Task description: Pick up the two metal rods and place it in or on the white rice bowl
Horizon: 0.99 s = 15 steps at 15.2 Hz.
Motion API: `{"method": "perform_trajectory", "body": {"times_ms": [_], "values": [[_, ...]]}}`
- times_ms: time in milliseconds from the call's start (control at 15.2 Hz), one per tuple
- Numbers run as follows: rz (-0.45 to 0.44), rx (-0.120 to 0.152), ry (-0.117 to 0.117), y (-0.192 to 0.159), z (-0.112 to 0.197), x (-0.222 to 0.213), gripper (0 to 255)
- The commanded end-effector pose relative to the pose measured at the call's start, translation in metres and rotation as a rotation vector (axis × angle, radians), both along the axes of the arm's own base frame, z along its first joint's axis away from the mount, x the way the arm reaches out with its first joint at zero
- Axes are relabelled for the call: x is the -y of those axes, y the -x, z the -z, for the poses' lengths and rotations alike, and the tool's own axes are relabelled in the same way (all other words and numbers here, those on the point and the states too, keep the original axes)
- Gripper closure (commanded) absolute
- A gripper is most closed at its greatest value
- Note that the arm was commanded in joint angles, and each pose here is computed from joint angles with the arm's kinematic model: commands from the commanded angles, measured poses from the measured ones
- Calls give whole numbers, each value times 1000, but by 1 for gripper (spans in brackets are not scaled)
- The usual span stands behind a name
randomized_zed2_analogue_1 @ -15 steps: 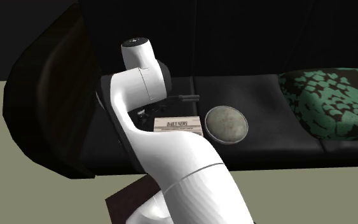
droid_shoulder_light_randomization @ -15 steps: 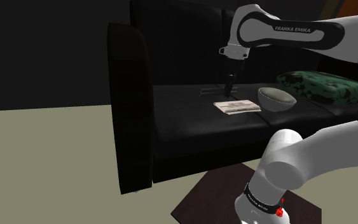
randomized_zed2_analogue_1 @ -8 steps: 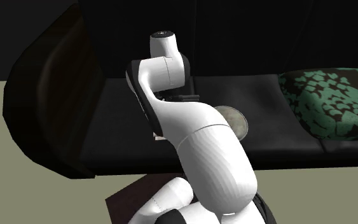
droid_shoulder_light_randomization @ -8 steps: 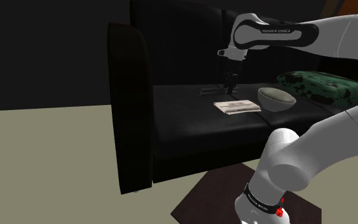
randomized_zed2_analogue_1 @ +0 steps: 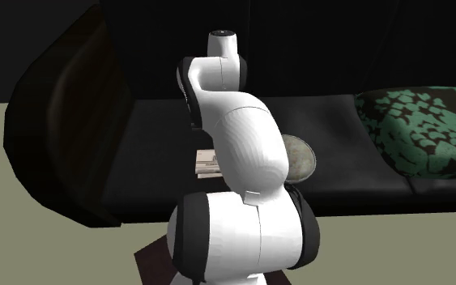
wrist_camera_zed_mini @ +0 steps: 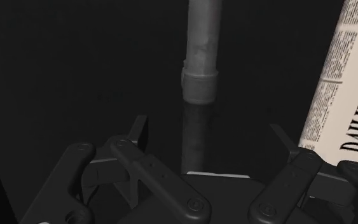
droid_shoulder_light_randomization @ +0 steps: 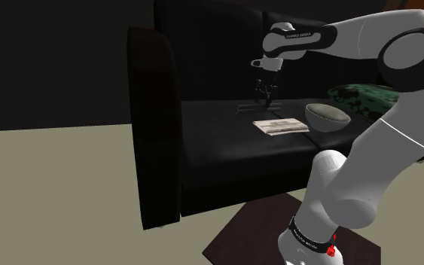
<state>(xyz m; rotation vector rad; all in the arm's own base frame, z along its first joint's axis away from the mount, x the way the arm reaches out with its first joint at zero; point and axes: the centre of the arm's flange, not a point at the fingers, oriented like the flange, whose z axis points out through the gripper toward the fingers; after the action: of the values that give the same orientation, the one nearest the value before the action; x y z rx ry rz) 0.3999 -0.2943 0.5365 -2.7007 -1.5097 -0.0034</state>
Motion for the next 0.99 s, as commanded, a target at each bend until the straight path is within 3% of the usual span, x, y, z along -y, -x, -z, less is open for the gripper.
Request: {"method": "perform_trajectory", "body": {"times_ms": [0,396,858,924], "values": [[-27,2,-1,-5,8,4,0],[-27,2,-1,-4,37,3,0],[-27,2,-1,-4,37,3,0],[-27,2,-1,-4,37,3,255]]}}
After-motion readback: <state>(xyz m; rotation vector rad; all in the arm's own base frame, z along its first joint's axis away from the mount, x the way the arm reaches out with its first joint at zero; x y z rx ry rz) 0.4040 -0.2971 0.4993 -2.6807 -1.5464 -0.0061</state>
